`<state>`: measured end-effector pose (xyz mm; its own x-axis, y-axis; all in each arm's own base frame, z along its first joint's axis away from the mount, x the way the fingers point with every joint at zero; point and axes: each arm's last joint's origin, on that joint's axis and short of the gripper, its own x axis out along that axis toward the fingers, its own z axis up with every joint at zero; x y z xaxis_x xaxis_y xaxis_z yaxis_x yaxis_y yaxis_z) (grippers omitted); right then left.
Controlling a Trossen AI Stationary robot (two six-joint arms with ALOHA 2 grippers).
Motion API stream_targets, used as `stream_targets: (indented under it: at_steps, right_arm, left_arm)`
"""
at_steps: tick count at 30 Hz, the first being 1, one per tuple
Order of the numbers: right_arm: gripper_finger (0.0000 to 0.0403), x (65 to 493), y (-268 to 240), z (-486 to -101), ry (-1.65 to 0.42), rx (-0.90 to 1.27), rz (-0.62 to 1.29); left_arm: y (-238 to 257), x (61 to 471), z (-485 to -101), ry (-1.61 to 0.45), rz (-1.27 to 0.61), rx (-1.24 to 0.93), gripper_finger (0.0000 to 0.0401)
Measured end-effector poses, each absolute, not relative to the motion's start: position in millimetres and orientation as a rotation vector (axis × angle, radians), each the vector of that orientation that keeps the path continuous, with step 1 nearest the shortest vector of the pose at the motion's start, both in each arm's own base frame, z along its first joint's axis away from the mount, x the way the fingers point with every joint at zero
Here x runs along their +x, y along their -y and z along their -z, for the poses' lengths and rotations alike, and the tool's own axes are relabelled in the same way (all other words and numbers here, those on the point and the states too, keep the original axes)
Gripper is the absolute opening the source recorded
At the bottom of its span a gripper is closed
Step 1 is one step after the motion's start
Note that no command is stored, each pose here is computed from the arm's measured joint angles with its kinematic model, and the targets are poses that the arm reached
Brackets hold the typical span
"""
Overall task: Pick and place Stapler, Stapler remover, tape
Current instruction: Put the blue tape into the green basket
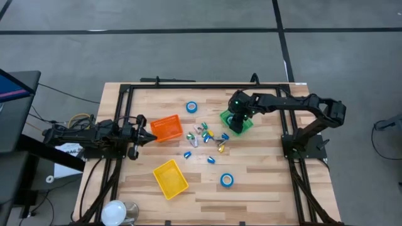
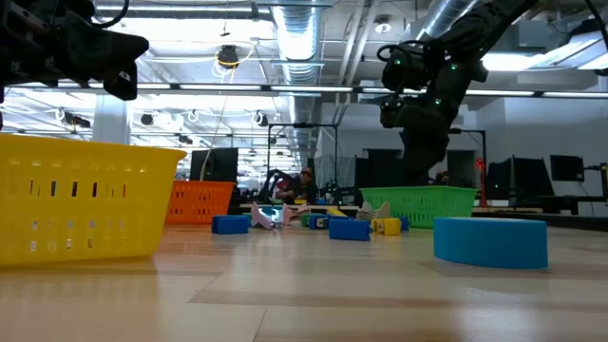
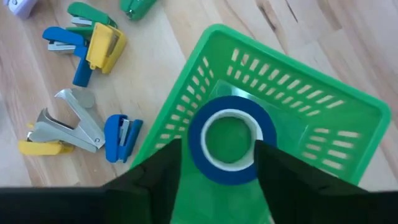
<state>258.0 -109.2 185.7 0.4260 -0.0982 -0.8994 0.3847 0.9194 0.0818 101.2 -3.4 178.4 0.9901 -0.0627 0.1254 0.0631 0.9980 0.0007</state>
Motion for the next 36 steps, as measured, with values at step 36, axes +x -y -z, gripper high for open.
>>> stream_targets:
  at_steps: [36]
  right_arm:
    - [0.0224, 249.8, -26.4, -241.1, -0.937, 0.048, -0.199]
  left_arm:
    - [3.4, 101.0, -179.2, 0.135, 0.063, -0.003, 0.0008]
